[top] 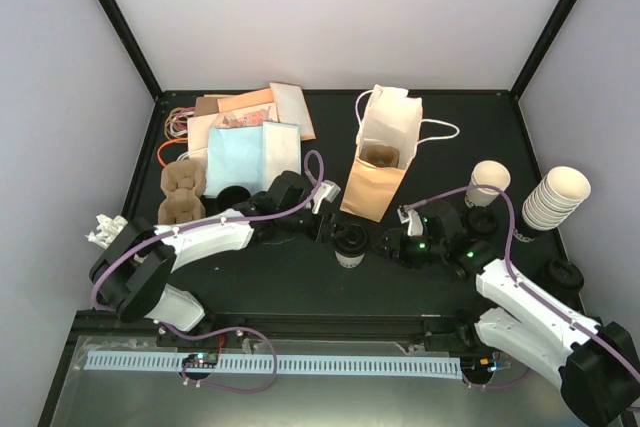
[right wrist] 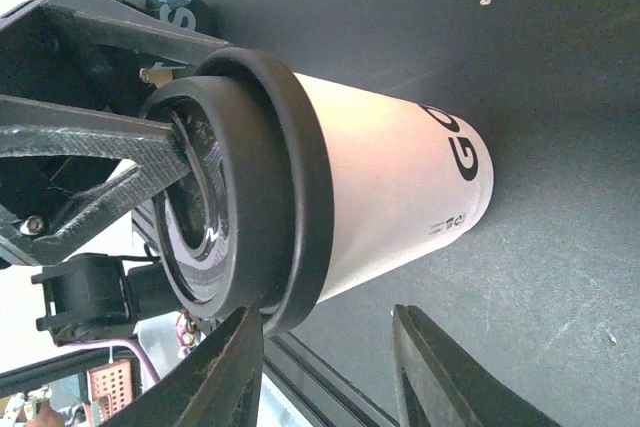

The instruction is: Pack the takeout coffee

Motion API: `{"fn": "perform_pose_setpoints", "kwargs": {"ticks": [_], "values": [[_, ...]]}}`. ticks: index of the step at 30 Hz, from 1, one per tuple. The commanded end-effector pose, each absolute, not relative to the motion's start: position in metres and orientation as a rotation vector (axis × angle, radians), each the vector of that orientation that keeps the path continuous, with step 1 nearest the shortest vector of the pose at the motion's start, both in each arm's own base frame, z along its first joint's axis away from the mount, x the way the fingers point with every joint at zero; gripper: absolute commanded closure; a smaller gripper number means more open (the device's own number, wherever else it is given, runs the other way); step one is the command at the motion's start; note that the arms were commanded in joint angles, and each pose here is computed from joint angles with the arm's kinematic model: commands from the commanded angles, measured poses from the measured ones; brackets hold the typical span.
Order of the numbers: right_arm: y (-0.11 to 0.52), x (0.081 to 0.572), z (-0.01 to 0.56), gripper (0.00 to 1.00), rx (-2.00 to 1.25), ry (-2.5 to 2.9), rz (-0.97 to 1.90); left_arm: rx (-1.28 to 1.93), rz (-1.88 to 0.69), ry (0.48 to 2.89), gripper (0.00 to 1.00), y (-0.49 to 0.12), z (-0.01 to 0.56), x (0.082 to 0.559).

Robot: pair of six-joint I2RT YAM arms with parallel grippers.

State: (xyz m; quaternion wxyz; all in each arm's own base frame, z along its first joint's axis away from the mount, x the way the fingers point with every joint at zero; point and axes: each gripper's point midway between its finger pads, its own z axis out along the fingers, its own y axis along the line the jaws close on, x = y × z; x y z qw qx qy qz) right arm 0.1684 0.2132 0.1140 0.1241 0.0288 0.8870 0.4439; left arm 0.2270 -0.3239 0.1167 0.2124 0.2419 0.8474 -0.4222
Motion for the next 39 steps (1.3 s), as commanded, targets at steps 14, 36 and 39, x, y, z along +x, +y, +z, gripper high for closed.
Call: {"fn": "perform_pose_setpoints", "kwargs": {"ticks": [14,36,39], "values": [[0.204,0.161,0.067,0.67,0.145,2.702,1.218,0.654,-1.014,2.514,0.50,-0.303,0.079,0.220],[0.210,0.164,0.085,0.56,0.150,2.665,1.275,0.626,-1.024,2.505,0.48,-0.301,0.084,0.235],[0.206,0.168,0.105,0.38,0.057,2.660,1.194,0.636,-1.048,2.486,0.43,-0.306,0.093,0.237]]}}
